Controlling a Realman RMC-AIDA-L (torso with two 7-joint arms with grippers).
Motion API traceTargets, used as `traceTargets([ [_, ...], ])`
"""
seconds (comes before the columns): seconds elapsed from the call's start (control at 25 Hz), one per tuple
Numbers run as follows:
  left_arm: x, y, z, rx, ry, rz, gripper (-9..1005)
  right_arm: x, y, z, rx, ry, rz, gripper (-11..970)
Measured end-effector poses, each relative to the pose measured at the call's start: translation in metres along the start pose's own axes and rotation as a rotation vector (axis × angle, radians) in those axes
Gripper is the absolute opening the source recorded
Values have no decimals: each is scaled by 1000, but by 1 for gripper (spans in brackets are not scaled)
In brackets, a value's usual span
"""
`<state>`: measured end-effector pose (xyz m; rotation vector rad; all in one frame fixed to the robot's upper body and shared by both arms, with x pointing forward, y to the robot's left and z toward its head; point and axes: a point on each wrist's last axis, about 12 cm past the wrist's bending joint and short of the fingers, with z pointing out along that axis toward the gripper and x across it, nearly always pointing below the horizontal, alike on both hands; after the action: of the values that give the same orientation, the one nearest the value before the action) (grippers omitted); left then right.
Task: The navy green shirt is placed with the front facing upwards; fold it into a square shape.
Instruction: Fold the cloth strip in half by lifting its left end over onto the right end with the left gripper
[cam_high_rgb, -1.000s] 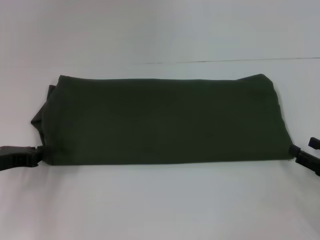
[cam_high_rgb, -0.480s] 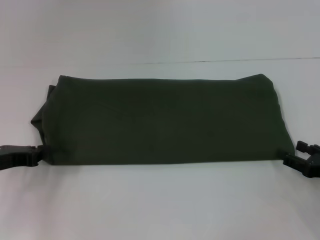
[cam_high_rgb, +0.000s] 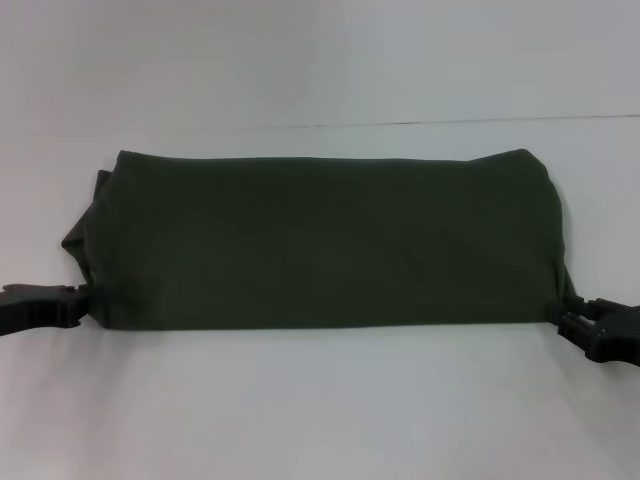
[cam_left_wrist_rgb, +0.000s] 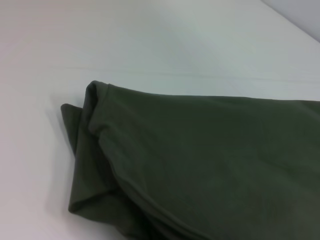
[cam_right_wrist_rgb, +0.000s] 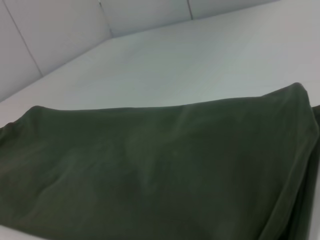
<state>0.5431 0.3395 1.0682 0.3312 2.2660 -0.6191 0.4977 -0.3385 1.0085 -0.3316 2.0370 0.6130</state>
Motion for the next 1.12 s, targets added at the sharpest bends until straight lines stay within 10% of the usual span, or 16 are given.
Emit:
traceTargets([
  [0.6,-2,-8,-2,73,-35,83,7,1,-2,-4,12,-8,9,33],
  [1.12,16,-8,-14,110,-16,93,7,24,6,-40,-24,-82,6,38],
])
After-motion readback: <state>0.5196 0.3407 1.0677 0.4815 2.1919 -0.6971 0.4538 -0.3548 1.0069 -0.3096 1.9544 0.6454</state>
